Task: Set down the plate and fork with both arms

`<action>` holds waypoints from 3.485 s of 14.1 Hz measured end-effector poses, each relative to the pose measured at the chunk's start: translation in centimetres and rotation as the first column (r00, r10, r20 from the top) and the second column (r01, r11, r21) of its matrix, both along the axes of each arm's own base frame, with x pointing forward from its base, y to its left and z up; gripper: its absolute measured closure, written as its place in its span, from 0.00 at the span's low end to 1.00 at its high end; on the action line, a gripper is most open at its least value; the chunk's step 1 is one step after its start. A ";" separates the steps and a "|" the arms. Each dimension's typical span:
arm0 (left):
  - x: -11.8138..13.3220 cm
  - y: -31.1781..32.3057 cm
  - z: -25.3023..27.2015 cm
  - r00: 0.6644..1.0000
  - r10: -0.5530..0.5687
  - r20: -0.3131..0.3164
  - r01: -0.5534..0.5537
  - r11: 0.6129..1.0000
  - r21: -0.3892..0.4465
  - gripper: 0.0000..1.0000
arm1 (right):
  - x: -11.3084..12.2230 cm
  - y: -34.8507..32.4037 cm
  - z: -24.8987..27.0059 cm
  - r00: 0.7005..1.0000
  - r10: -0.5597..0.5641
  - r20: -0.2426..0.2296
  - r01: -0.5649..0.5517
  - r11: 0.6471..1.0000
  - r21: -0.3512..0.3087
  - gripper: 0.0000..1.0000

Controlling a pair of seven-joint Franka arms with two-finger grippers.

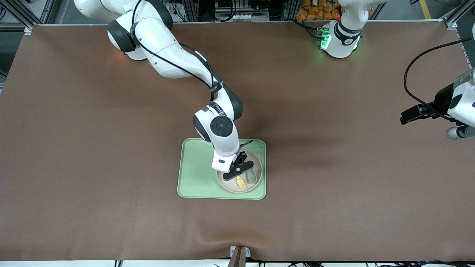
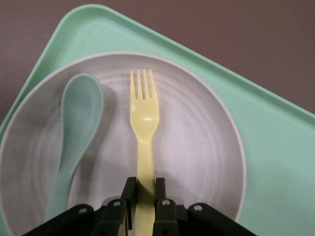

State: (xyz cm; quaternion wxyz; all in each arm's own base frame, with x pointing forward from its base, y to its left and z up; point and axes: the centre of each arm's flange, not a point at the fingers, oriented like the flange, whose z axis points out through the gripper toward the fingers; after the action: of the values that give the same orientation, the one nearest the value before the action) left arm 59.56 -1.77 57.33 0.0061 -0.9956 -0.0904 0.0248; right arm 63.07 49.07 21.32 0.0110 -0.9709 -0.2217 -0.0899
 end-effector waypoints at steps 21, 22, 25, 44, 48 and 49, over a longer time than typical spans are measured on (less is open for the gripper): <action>-0.3 -0.5 0.4 1.000 -0.009 0.012 0.009 1.000 0.001 0.00 | -0.1 -15.7 -1.1 0.859 -0.489 -0.154 0.499 0.866 0.032 0.81; -0.4 -0.8 0.7 1.000 -0.012 0.017 0.012 1.000 0.002 0.00 | -0.4 -15.4 -1.1 0.855 -0.495 -0.157 0.505 0.863 0.031 0.81; -0.9 -1.1 1.6 0.999 -0.018 0.026 0.018 1.000 0.005 0.00 | -0.4 -15.5 -1.0 0.851 -0.500 -0.158 0.511 0.859 0.032 0.72; -4.6 -3.4 5.4 0.990 -0.134 0.053 0.133 0.991 0.031 0.00 | 6.2 -38.2 26.2 0.853 -0.481 -0.203 0.494 0.869 0.016 0.00; -4.9 -3.5 5.5 0.988 -0.148 0.043 0.147 0.989 0.031 0.00 | 3.8 -46.7 31.8 0.900 -0.373 -0.225 0.387 0.922 0.017 0.00; -4.9 -3.5 5.5 0.988 -0.149 0.041 0.147 0.989 0.031 0.00 | 2.9 -48.9 32.9 0.898 -0.366 -0.246 0.381 0.925 0.014 0.00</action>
State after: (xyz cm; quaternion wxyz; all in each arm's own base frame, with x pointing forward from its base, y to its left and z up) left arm 54.66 -5.27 62.82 0.0199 -0.9997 -0.0167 0.0016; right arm 65.94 0.13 54.20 0.0500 -0.9982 -0.0256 0.0203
